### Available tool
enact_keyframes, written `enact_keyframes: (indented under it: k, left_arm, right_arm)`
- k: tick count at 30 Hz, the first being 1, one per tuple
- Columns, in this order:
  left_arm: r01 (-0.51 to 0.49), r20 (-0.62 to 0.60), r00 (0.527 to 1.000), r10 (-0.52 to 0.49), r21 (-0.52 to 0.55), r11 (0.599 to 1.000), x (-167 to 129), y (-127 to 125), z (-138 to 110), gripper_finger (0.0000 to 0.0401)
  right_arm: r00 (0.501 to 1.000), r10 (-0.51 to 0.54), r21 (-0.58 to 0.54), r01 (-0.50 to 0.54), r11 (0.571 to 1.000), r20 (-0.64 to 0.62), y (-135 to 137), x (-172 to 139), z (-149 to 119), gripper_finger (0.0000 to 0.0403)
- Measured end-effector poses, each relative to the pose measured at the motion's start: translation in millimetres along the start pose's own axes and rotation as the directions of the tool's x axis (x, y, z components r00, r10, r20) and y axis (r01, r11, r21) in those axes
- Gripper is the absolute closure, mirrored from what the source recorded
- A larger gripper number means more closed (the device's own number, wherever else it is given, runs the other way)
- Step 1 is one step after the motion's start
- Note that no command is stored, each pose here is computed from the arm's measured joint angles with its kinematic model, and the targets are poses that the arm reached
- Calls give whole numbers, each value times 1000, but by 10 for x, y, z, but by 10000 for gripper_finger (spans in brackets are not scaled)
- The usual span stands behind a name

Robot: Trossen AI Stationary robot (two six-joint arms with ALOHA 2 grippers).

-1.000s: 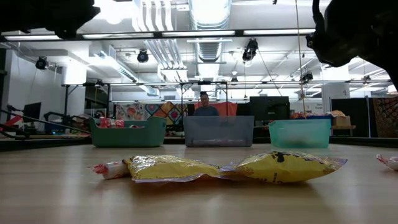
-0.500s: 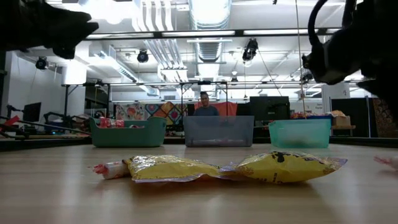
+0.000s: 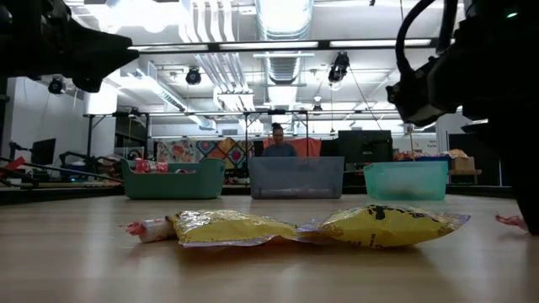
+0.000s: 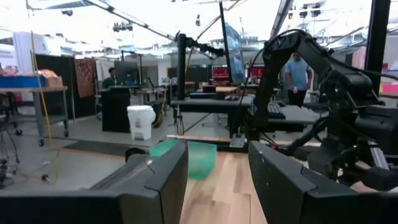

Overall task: Sort candy
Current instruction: Put the white candy into the black bin

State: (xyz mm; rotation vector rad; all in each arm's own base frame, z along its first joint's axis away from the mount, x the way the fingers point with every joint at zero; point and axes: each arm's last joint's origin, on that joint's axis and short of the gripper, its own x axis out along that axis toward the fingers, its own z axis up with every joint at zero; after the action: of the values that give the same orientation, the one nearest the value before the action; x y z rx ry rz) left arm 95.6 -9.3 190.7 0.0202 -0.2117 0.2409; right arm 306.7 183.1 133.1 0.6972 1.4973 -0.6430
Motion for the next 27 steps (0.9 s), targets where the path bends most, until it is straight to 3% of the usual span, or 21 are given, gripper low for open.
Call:
enact_keyframes:
  k: [4,9,15,22,27]
  left_arm:
    - [-19,-29,999,19,-10,1000,2,2,-29,248]
    - [-73,-35,997,73,-17,997,3,17,-32,248]
    - [-75,-36,997,74,-25,997,4,17,-33,248]
    - [-76,-44,996,74,-61,995,8,14,-41,248]
    - [-77,-58,996,73,-66,995,17,8,-56,248]
  right_arm:
    - [1000,-10,-37,10,999,-20,-5,55,49,379]
    - [999,31,-74,-30,997,11,0,-44,74,393]
    - [983,75,-116,-56,992,168,-73,-342,137,395]
    - [911,153,-207,-77,975,382,-248,-836,394,395]
    - [814,170,-268,-18,963,556,-470,-1190,742,395]
